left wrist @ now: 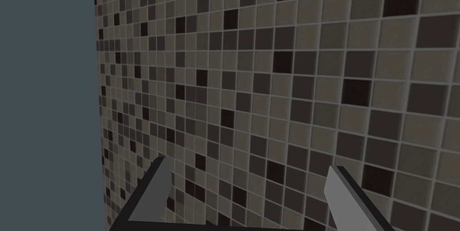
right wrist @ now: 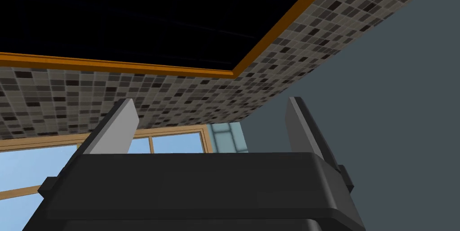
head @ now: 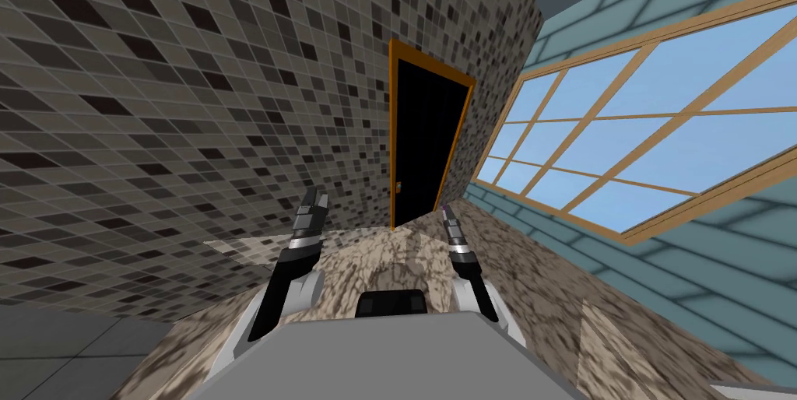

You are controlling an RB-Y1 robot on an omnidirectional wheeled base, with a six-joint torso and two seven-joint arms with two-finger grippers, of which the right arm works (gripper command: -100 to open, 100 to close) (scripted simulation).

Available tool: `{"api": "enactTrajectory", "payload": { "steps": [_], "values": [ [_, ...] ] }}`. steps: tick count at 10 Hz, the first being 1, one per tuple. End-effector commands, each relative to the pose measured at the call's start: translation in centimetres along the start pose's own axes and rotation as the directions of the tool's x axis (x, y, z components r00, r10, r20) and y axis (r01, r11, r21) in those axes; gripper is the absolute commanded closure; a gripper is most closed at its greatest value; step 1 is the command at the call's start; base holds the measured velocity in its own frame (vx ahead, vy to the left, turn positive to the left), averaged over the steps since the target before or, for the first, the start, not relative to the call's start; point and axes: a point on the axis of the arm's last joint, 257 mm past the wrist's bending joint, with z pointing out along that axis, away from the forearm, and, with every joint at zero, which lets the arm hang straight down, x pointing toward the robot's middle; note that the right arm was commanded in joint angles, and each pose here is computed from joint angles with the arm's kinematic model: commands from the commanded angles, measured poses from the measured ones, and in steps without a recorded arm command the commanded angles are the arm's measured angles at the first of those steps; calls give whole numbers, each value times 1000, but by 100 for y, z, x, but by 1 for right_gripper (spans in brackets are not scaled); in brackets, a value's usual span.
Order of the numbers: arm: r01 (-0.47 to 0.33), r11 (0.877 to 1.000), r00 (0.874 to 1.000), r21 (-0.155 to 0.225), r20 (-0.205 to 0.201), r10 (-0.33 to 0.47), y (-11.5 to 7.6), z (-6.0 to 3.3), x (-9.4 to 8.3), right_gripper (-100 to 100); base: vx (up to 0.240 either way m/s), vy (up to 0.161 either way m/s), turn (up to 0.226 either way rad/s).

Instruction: Pull the door open

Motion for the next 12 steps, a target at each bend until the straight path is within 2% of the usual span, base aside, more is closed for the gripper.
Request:
{"api": "enactTrajectory", "payload": {
  "steps": [1, 4, 6, 9, 12],
  "values": [
    [48, 999, 999, 11, -13, -48, -96, -38, 30, -100, 104, 17, 38],
    [140, 990, 990, 29, -41, -138, -307, -91, 93, -100, 108, 18, 43],
    [200, 979, 978, 39, -62, -198, -447, -130, 134, -100, 94, 14, 45],
    [292, 955, 953, 50, -97, -287, -663, -200, 196, -100, 101, 22, 52],
    [382, 923, 918, 56, -135, -372, -876, -278, 257, -100, 95, 11, 50]
  ]
}}
